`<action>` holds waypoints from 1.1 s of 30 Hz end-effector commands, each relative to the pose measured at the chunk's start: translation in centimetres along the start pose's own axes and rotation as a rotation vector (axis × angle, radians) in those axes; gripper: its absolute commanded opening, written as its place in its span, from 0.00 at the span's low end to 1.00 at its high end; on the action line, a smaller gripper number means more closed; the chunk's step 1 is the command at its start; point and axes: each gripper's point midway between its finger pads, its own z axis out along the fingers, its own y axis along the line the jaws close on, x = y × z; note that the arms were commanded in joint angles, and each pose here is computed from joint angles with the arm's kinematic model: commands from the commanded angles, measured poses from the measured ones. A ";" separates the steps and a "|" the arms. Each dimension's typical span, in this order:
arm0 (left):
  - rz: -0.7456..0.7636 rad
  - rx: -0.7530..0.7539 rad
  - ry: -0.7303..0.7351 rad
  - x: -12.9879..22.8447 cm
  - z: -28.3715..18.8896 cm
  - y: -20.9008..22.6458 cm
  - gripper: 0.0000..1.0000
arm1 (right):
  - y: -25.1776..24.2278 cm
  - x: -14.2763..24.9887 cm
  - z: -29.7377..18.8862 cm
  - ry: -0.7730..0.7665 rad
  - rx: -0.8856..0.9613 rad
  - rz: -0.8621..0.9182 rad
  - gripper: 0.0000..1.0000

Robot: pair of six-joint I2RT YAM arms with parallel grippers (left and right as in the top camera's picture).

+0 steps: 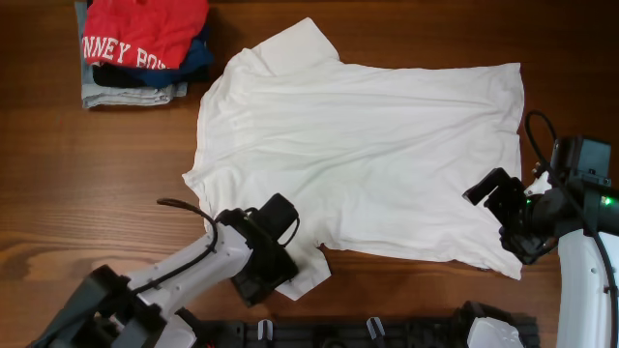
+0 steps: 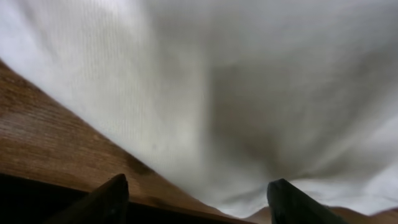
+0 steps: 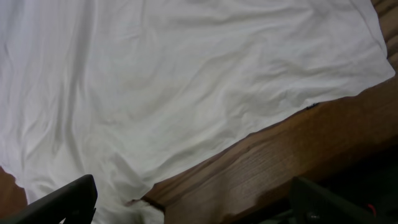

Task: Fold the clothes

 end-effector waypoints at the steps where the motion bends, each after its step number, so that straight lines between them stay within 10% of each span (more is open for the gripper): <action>1: -0.013 -0.011 0.019 0.3 0.3 0.2 0.49 | -2.6 -0.5 1.0 -0.046 0.135 0.139 1.00; 5: -0.010 -0.007 0.005 0.1 0.4 0.1 0.13 | -4.4 1.1 5.1 0.047 0.192 0.242 1.00; 33: 0.000 -0.008 0.007 0.1 0.4 0.1 0.04 | -11.9 -0.1 11.7 0.019 0.489 0.684 1.00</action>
